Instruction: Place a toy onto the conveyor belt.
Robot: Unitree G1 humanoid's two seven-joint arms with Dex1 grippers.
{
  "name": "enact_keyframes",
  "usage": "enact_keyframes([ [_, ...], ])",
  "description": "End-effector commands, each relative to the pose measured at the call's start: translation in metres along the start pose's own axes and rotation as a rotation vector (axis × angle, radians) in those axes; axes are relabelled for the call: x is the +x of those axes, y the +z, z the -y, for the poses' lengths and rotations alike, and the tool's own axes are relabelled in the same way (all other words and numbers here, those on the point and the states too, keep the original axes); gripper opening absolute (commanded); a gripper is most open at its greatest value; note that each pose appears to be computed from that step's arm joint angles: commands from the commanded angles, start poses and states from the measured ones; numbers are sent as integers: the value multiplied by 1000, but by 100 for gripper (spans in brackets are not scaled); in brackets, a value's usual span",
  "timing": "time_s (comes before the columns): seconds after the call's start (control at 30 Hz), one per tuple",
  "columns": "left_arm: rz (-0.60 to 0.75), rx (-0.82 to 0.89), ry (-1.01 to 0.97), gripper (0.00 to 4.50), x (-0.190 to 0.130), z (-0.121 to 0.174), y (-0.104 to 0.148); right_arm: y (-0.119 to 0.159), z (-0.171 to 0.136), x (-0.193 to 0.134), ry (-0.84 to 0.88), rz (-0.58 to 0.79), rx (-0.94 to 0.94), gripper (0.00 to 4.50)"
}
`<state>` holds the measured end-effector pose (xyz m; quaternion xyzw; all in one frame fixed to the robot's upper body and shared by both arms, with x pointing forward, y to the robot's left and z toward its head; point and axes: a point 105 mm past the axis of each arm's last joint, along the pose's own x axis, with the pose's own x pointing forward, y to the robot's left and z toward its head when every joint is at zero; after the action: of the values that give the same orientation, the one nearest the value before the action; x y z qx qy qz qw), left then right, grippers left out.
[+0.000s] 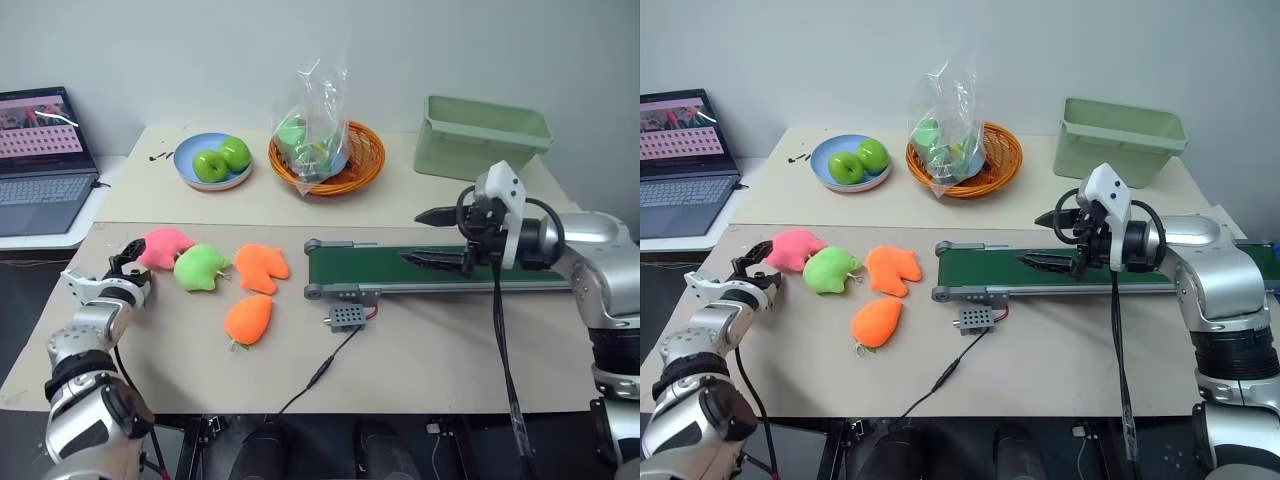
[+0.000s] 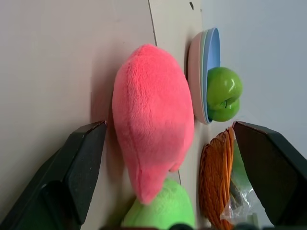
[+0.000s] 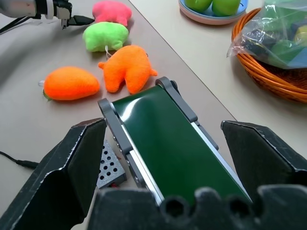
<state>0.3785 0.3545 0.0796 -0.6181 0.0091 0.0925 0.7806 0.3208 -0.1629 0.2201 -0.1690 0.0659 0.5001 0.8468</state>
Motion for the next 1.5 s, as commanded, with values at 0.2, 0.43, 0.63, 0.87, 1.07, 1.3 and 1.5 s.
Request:
enact_keyframes([
  [0.2,16,-15,-90,448,8,22,4,14,-1,-11,-34,21,-37,450],
  [0.43,86,-73,-84,222,2,14,18,17,1,-14,-41,10,-48,450],
  [0.63,118,-102,-96,6,-2,10,26,19,2,-13,-37,6,-60,450],
  [0.87,136,-105,-95,6,-6,7,31,20,4,-12,-39,8,-65,450],
  [1.07,105,-8,-62,6,-9,-2,27,19,4,-11,-39,9,-62,450],
  [1.3,115,36,-160,177,-18,11,33,12,4,-11,-44,-1,-51,450],
  [1.5,106,-54,-121,397,-29,-16,20,11,6,-10,-47,-5,-47,450],
])
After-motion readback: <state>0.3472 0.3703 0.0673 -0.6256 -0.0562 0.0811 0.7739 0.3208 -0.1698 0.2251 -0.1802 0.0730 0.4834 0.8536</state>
